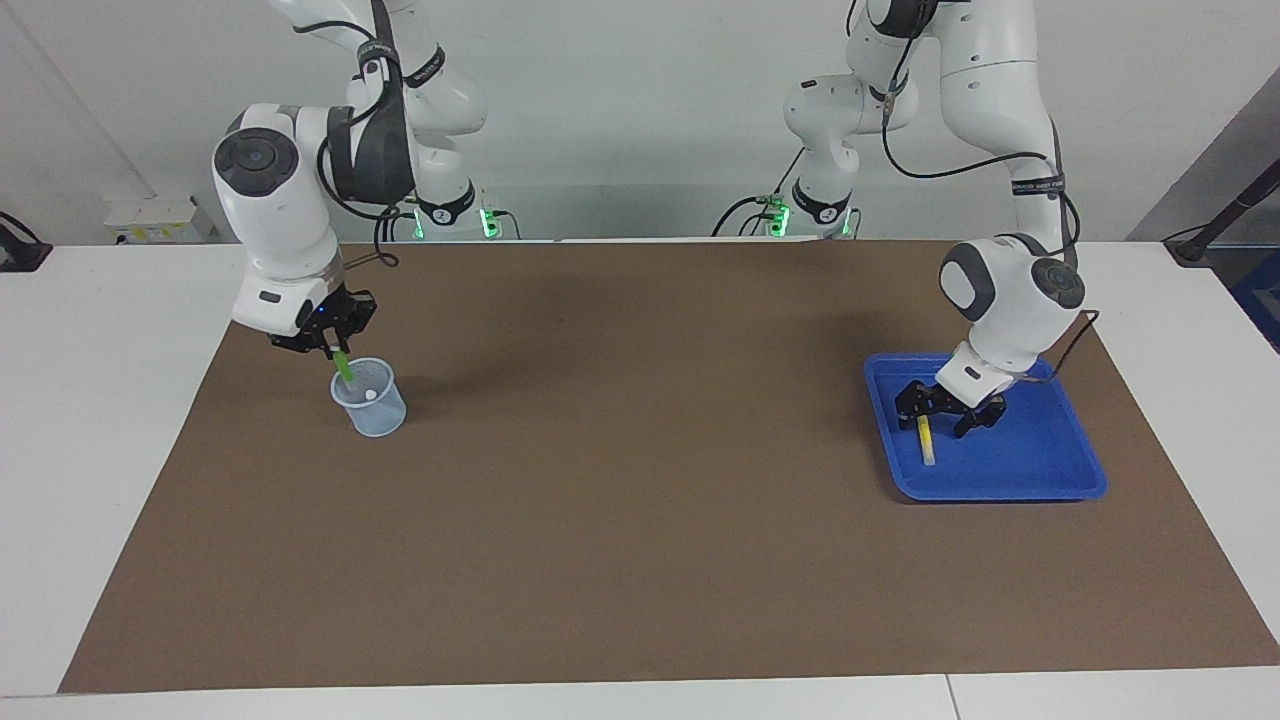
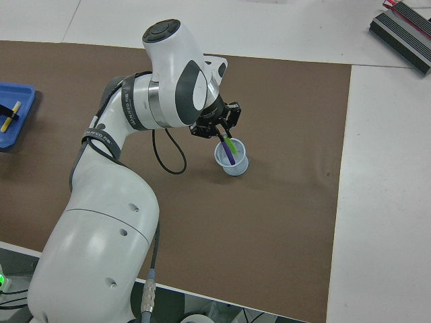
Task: Right arm passes pens to left for tray arrangement
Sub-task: 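Grasp a green pen in the cup with the right gripper while the left gripper rises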
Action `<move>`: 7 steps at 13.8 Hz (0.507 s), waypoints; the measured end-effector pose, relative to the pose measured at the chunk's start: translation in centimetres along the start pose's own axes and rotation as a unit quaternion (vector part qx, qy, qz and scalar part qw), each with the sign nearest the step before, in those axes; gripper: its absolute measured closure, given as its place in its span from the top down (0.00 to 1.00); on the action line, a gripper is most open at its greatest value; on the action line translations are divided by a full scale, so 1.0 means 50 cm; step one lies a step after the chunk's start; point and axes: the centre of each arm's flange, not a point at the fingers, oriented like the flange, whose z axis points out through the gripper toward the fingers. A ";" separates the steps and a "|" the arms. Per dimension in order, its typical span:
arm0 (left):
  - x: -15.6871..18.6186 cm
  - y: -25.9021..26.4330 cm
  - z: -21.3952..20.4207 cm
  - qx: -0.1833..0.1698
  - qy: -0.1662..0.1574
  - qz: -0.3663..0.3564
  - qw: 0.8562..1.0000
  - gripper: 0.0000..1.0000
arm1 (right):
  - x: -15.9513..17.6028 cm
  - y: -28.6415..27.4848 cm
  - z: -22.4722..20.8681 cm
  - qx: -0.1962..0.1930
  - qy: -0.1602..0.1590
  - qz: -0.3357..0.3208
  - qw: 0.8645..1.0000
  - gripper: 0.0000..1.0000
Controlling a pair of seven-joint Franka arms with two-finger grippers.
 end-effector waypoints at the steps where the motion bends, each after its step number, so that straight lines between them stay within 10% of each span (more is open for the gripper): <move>1: 0.005 0.000 -0.006 0.000 0.002 0.001 1.000 1.00 | 0.004 -0.009 -0.020 0.001 0.004 -0.003 1.000 0.18; 7: 0.076 0.026 -0.123 -0.034 -0.006 -0.047 0.998 1.00 | 0.027 -0.061 -0.109 0.086 0.071 0.019 0.994 0.18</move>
